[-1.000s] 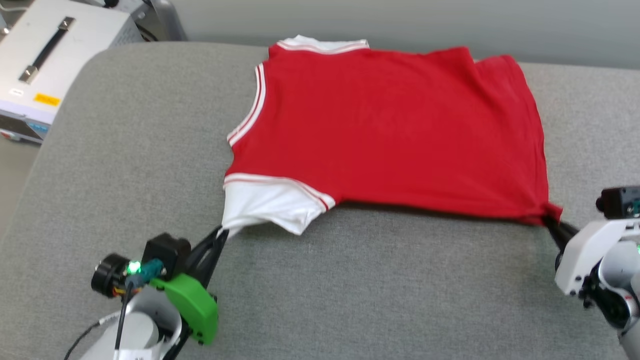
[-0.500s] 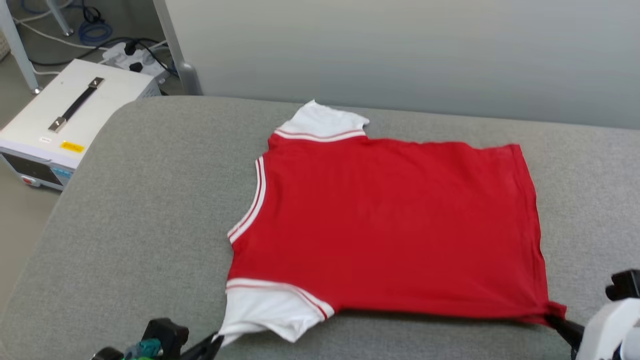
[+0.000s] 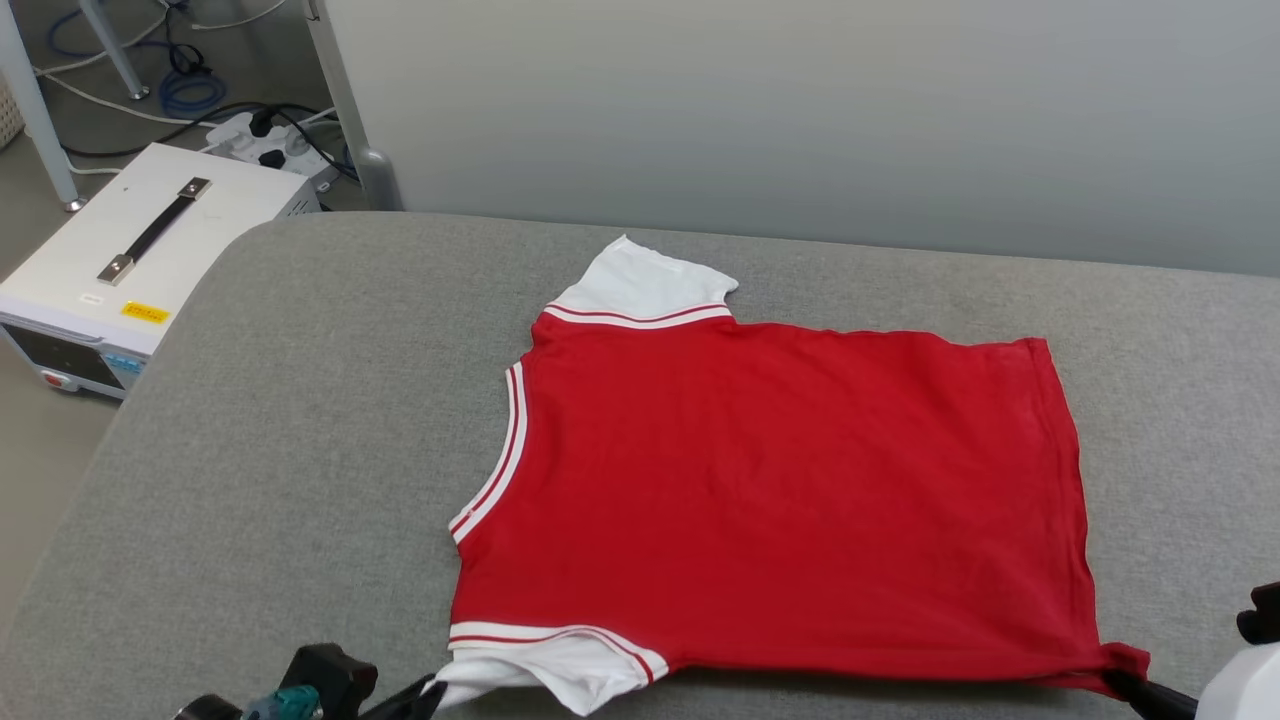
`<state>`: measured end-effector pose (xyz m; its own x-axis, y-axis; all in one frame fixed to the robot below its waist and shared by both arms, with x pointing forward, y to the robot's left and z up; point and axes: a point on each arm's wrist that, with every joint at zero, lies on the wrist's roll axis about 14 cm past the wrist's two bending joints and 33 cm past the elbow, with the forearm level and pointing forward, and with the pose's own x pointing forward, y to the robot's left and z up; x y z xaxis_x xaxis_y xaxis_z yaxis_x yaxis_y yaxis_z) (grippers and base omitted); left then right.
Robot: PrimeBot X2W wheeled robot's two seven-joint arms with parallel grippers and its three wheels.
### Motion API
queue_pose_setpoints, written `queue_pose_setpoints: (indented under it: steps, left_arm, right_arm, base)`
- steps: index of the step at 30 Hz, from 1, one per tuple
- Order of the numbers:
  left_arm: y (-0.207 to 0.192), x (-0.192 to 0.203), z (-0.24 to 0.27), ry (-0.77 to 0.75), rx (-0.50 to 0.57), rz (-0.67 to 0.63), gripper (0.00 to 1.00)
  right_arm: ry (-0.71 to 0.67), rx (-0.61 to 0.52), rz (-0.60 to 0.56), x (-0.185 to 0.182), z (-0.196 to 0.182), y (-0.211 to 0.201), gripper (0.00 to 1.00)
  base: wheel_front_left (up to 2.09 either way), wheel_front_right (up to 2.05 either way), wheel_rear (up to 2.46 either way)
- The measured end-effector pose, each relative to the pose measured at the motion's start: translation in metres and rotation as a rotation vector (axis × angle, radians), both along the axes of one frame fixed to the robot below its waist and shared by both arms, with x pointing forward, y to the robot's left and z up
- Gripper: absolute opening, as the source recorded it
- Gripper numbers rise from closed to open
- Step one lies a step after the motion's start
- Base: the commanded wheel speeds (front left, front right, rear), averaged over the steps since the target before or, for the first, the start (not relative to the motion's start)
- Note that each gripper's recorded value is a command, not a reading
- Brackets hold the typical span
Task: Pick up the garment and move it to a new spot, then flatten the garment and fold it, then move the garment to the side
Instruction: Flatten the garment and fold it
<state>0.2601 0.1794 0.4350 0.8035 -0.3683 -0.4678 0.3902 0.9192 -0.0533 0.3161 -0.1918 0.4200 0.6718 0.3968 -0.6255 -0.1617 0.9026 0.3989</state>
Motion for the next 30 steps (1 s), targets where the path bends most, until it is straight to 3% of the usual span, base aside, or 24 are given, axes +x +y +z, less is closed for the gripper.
queue_pose_setpoints:
  steps: [6, 15, 30]
  left_arm:
    - [0.0, 0.04, 0.023, -0.077, 0.035, -0.028, 0.0]
    - [0.002, 0.105, 0.039, -0.136, 0.102, -0.057, 0.0]
    - [0.0, 0.17, -0.008, -0.021, 0.181, -0.114, 0.0]
  right_arm:
    - [-0.027, 0.03, -0.011, 0.017, 0.014, 0.004, 0.0]
    - [-0.079, -0.016, -0.002, 0.063, 0.028, 0.009, 0.0]
    - [0.031, -0.078, -0.019, 0.105, -0.016, 0.005, 0.0]
  base:
    - [0.0, 0.0, 0.0]
    - [0.0, 0.0, 0.0]
    - [0.0, 0.0, 0.0]
